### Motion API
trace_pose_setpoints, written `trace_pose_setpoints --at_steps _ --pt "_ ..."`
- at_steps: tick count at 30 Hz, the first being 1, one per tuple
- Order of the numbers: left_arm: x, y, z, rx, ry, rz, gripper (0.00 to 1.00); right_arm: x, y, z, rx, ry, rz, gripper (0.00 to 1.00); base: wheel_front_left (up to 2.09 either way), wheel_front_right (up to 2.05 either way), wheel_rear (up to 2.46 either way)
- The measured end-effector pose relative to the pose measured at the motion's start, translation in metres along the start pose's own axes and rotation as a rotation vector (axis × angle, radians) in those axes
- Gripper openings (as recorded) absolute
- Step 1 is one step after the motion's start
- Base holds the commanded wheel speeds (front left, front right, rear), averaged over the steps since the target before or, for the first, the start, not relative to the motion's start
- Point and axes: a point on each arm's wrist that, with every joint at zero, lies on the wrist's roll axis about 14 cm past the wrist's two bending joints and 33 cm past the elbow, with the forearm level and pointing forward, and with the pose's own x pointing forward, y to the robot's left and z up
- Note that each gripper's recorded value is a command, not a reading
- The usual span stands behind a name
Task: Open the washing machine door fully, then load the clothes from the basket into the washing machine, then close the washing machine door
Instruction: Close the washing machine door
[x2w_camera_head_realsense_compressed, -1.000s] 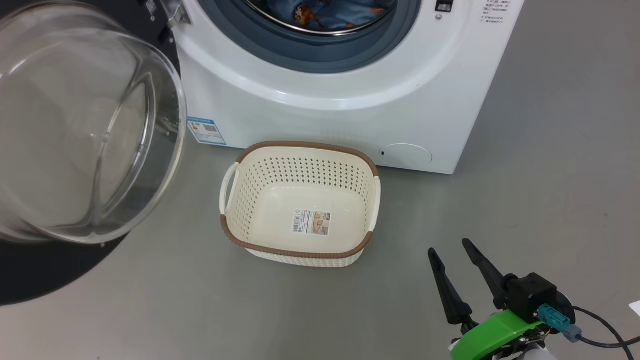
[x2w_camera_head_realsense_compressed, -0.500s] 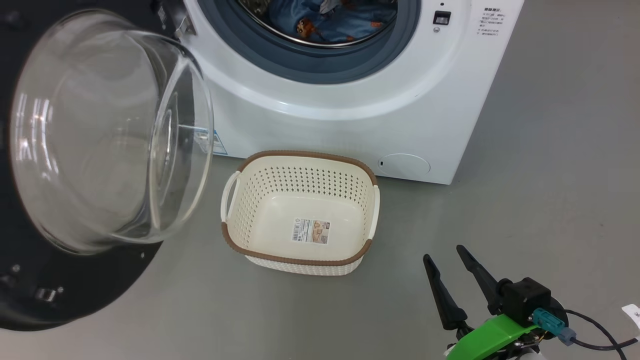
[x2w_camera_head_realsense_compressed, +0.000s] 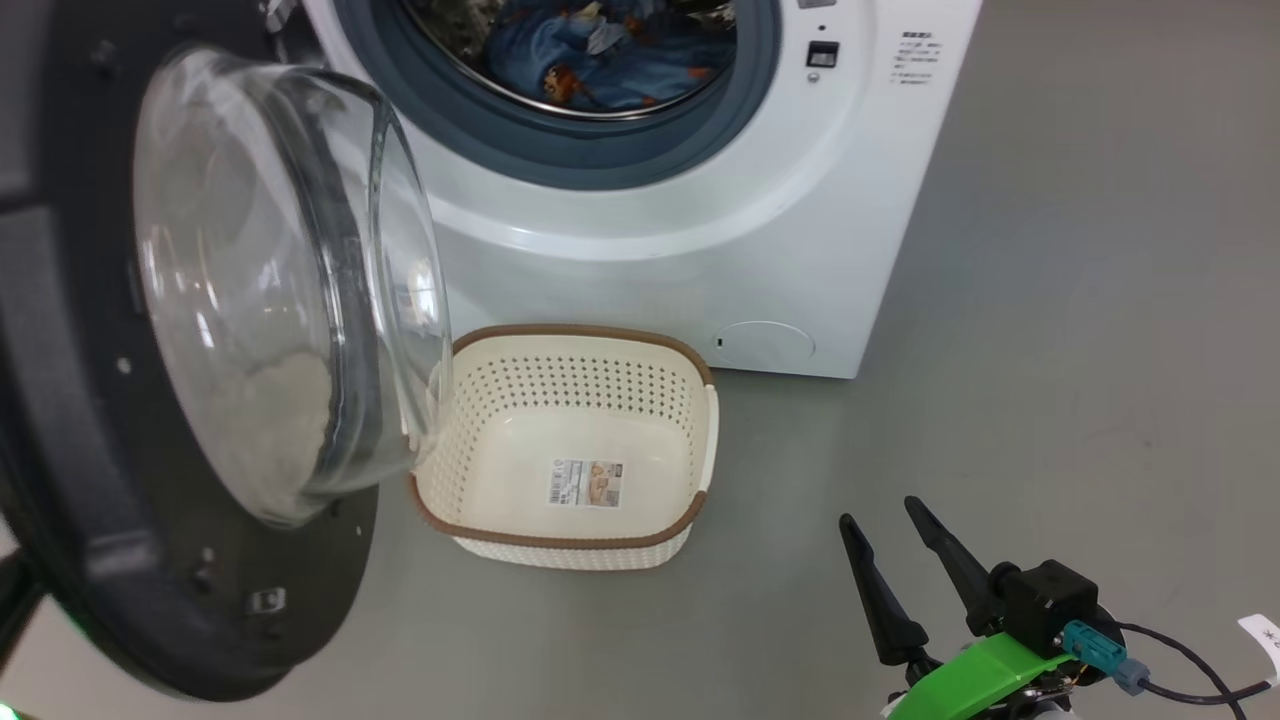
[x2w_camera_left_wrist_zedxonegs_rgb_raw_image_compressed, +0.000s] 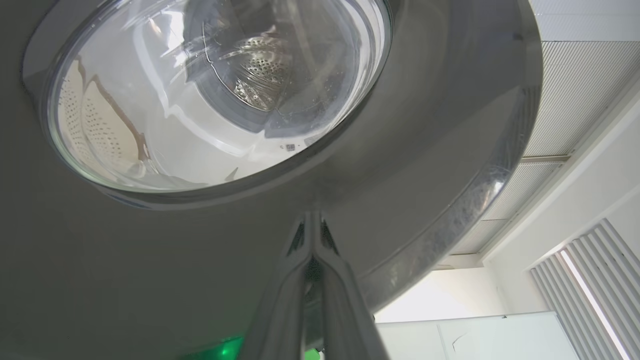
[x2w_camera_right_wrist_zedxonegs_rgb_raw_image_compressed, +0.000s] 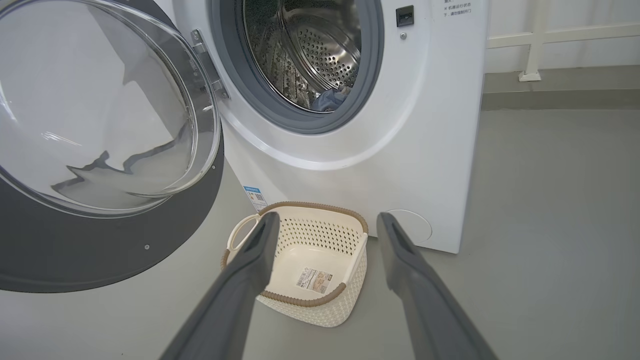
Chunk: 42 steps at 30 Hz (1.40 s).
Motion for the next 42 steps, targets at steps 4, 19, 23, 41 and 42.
trace_pose_setpoints --at_steps 4,19,23,41,42 --pt "0.014 -0.006 -0.027 -0.002 0.052 -0.06 0.0 -0.007 -0.009 0.005 0.001 -0.012 -0.031 1.0 0.0 0.0 0.0" --pt "0.095 -0.008 -0.091 -0.041 0.22 -0.178 0.0 -0.04 -0.051 0.016 -0.003 -0.044 -0.181 1.0 0.0 0.0 0.0" --pt "0.117 -0.009 -0.103 -0.051 0.248 -0.202 0.0 -0.051 -0.064 0.02 -0.001 -0.059 -0.228 1.0 0.0 0.0 0.0" --pt "0.22 -0.015 -0.138 -0.088 0.31 -0.258 0.0 -0.095 -0.105 0.024 0.031 -0.082 -0.404 1.0 0.0 0.0 0.0" --pt "0.223 -0.016 -0.138 -0.088 0.306 -0.26 0.0 -0.096 -0.106 0.024 0.031 -0.081 -0.408 1.0 0.0 0.0 0.0"
